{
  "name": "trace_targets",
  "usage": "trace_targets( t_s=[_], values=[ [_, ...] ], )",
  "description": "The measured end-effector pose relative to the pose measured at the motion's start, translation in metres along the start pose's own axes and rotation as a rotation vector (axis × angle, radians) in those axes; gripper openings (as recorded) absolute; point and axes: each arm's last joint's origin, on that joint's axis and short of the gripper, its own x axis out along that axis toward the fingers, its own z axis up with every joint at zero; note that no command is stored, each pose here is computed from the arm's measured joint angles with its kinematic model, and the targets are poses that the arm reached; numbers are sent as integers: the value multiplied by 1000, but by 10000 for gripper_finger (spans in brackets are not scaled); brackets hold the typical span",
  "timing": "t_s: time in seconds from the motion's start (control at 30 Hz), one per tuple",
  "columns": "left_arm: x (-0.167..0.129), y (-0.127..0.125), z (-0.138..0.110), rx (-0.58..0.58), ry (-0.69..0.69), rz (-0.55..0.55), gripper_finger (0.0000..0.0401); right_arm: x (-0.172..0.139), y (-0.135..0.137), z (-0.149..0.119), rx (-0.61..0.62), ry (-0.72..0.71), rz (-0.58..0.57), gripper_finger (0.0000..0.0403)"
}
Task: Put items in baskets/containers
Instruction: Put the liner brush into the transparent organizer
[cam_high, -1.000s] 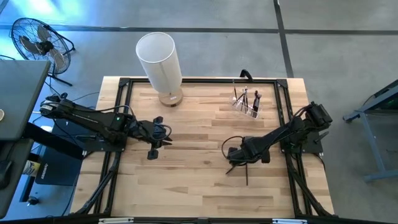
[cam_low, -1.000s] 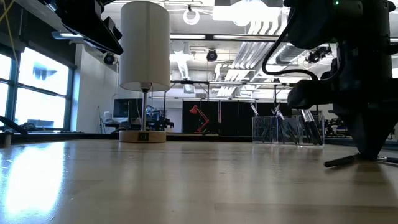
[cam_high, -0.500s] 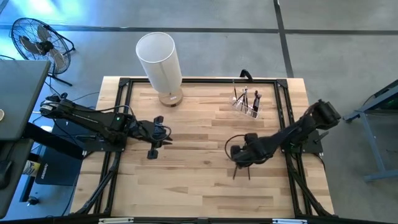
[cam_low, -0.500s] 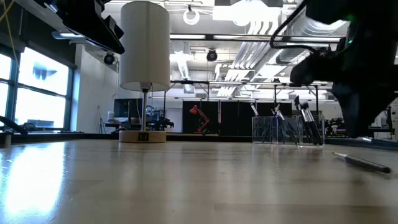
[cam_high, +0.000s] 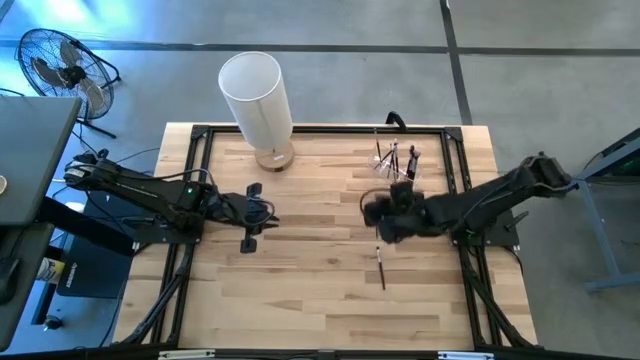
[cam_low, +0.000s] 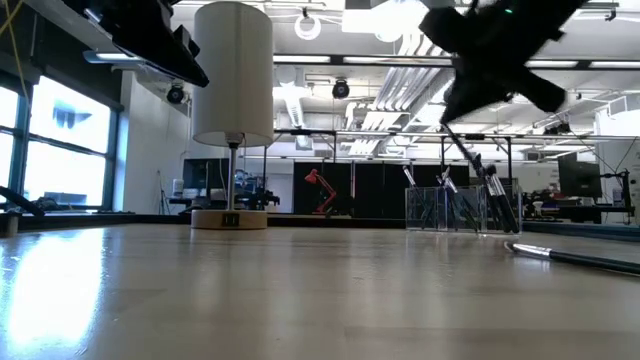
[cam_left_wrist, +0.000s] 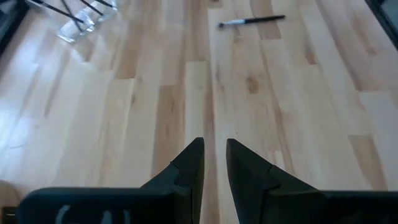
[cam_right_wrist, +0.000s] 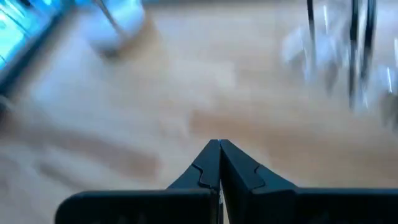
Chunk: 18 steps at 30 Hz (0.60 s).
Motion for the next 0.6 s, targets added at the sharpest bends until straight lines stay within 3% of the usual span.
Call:
trace_targets(
  t_s=[0.17,0.43,0.6],
  values=[
    [0,2,4,-16,-42,53,64,8,6,44,-105,-210,29,0],
    [3,29,6,-191,-59,146,64,49,-11,128,-326,-260,21,0],
    [4,43,6,-300,-66,196,64,67,-29,177,-397,-345,125,0]
  ],
)
